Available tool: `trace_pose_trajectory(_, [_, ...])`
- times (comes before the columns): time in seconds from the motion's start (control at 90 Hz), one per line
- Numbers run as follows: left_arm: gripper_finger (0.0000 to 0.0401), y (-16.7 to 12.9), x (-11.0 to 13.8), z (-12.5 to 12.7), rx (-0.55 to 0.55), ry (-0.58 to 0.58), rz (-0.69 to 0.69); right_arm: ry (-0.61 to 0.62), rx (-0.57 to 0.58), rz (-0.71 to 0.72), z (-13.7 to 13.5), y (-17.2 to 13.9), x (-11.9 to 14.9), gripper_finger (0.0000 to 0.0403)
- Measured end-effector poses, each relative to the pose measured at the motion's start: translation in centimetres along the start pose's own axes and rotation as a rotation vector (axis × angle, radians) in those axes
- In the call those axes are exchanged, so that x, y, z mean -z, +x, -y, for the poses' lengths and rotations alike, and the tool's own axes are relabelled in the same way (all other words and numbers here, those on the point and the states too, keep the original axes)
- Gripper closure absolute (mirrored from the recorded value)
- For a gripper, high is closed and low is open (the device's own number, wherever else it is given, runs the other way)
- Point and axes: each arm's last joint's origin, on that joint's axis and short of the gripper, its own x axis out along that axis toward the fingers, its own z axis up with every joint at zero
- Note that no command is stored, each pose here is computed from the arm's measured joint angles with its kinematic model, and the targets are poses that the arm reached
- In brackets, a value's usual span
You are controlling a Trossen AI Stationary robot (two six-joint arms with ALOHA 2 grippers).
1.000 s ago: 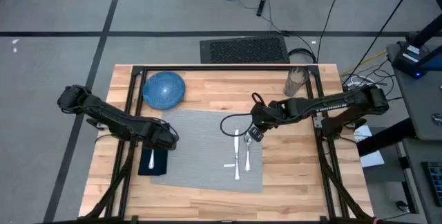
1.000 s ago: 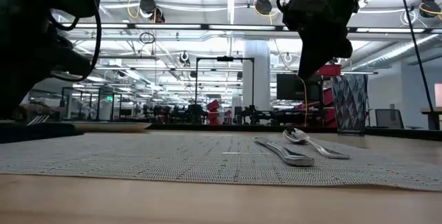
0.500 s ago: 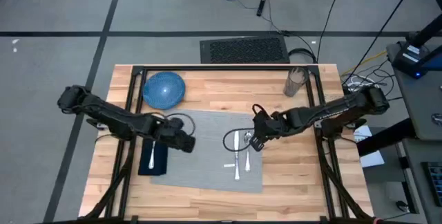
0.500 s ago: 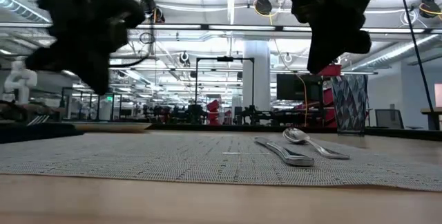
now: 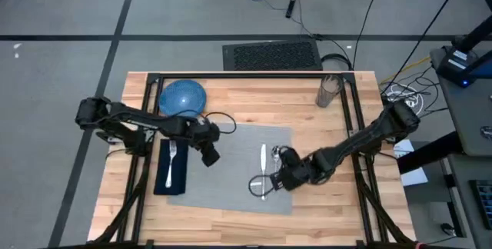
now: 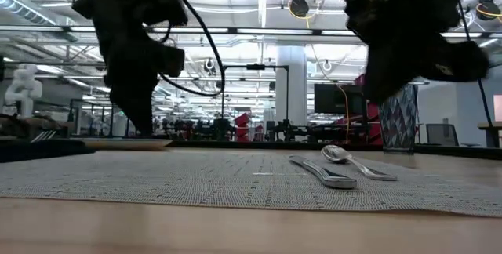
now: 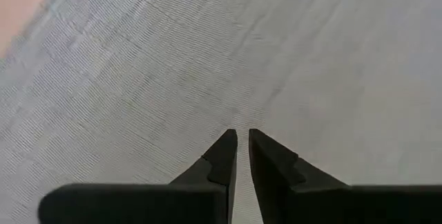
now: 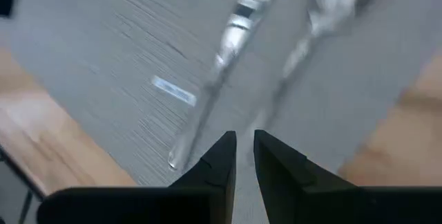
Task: Set table place
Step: Adjust the gray placemat
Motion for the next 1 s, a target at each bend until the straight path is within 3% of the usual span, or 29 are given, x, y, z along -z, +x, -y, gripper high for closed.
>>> trace_pose_trajectory(0.178, [0.0376,1.6,-0.2,-0.8,0.002,0.142,-0.072,0.102,0.047,-0.017,0.4,1.4,2.4,0.0362])
trace_pose_trajectory(0.4, [0.0376,2.8,-0.1,-1.0,-0.009,0.219,-0.115,0.188,0.085,-0.022,0.8,2.6,3.8,0.0362])
trace_pose_trajectory(1.0, [0.0376,4.2,-0.7,-0.7,0.021,0.254,-0.078,0.272,0.182,-0.031,1.8,2.8,4.4,0.0362])
